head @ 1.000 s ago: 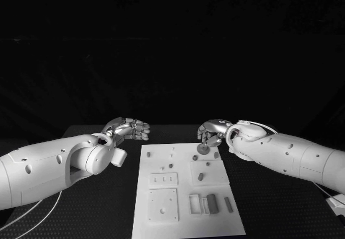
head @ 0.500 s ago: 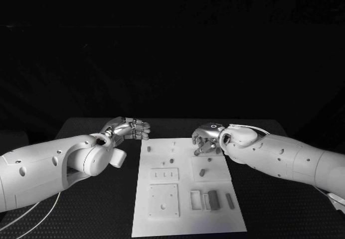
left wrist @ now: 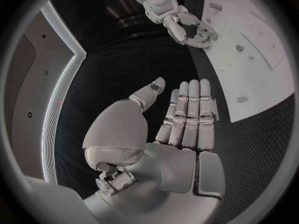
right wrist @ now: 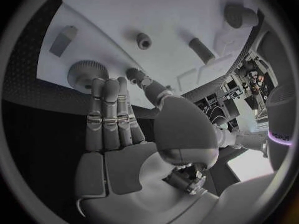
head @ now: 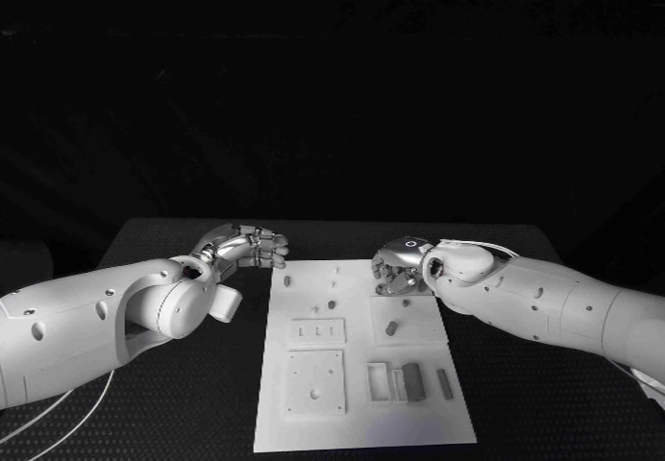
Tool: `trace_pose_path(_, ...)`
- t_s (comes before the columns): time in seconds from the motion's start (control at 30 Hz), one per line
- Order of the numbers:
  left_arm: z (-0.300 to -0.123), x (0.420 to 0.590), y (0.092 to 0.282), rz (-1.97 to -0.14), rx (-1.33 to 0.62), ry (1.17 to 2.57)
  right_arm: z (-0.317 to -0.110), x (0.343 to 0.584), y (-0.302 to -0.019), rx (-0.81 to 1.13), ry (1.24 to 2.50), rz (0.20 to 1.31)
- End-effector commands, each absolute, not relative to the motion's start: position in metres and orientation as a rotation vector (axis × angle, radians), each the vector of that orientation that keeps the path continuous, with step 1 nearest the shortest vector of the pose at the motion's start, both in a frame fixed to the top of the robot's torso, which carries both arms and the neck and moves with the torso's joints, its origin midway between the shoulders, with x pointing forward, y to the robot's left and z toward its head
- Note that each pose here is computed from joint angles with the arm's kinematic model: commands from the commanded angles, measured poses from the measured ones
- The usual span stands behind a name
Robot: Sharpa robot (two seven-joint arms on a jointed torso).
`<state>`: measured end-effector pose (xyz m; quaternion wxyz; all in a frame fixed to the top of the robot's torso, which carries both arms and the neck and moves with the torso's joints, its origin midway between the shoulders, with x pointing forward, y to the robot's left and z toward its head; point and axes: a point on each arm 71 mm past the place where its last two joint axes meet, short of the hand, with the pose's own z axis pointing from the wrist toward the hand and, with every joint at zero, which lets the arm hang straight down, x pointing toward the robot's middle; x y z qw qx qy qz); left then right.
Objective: Assemble the parts on the task board
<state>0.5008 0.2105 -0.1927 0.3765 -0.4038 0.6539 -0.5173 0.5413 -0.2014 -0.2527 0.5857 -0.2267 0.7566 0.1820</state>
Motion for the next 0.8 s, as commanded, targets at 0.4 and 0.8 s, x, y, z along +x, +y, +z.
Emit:
trace_pose_path(0.4,-0.1909,0.5021,0.2096,-1.345,-1.015,1.674,-0.2587,0.5387,-0.1989,-0.575,1.787,0.404)
trace_pose_path(0.8,-0.1912,0.5026,0.2094,-1.343,-1.016,1.677,-0.2653,0.538,-0.1997,-0.576,1.811,0.399)
